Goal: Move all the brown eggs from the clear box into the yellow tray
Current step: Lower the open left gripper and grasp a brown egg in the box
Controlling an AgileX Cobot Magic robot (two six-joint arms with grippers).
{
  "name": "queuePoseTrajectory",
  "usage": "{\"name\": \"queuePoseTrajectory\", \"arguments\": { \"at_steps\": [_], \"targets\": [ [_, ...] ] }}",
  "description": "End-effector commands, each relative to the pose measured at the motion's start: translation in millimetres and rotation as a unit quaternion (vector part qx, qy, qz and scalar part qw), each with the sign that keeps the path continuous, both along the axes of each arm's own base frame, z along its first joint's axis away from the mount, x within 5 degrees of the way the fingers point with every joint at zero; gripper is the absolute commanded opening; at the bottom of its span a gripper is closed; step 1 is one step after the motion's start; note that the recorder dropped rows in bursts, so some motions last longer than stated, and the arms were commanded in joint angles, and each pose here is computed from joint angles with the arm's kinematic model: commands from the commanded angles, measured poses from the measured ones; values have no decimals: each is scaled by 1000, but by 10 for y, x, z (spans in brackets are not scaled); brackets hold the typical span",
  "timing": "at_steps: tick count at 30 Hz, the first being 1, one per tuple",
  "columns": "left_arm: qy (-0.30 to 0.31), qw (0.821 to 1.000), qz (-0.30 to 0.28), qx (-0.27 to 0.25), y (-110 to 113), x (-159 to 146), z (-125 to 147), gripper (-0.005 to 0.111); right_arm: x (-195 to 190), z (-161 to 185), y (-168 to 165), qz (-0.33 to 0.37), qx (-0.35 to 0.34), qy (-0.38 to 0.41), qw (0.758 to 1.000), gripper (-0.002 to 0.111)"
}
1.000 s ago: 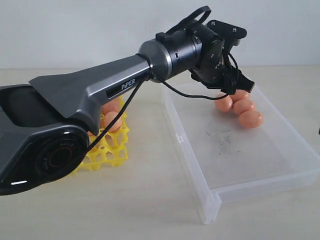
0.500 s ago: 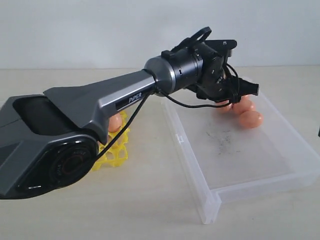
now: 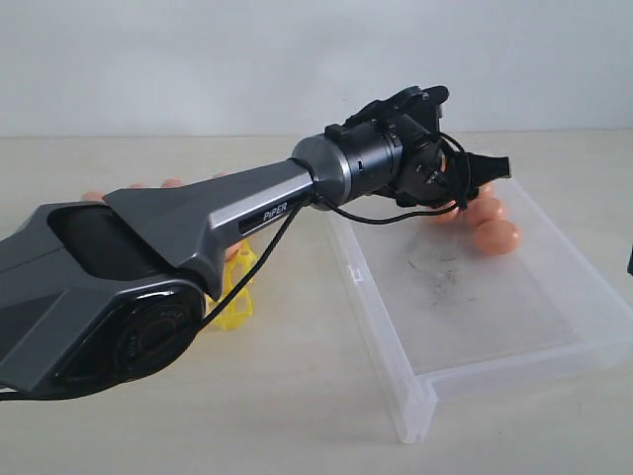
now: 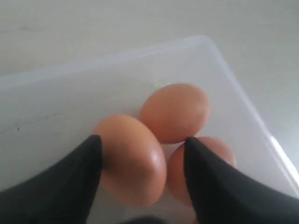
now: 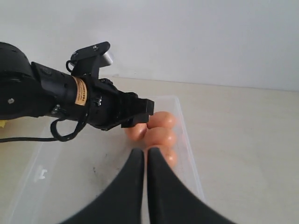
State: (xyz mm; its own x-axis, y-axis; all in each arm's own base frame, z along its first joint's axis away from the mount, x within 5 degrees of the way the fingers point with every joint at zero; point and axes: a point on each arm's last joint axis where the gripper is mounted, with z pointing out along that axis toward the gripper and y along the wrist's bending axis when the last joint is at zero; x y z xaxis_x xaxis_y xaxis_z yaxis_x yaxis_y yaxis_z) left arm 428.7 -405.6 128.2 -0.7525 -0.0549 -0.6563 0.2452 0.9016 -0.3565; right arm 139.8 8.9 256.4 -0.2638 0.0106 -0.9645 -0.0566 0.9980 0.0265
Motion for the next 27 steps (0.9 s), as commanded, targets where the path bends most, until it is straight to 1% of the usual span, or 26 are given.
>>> {"name": "queuePoseTrajectory", "arguments": {
  "at_steps": [1, 7, 14, 18, 21, 25, 27],
  "targets": [
    [26, 1000, 14, 10, 23, -22, -55, 69, -11, 0, 39, 17, -10, -4, 1000, 0],
    [30, 999, 29, -16, 4, -11, -83, 68, -12, -3, 41, 18, -10, -2, 1000, 0],
    [50, 996, 58, -47, -15, -1, -262, 67, -12, -5, 41, 18, -10, -1, 1000, 0],
    [38, 996, 53, -53, -27, 12, -257, 62, -12, -5, 41, 18, -10, -1, 1000, 0],
    [26, 996, 47, -70, -52, 24, -228, 62, -12, -5, 41, 18, -10, -1, 1000, 0],
    [23, 996, 46, -74, -58, 27, -220, 62, -12, -5, 41, 18, -10, -1, 1000, 0],
    [18, 996, 44, -80, -66, 31, -210, 60, -12, -5, 41, 18, -10, -1, 1000, 0]
  ]
}}
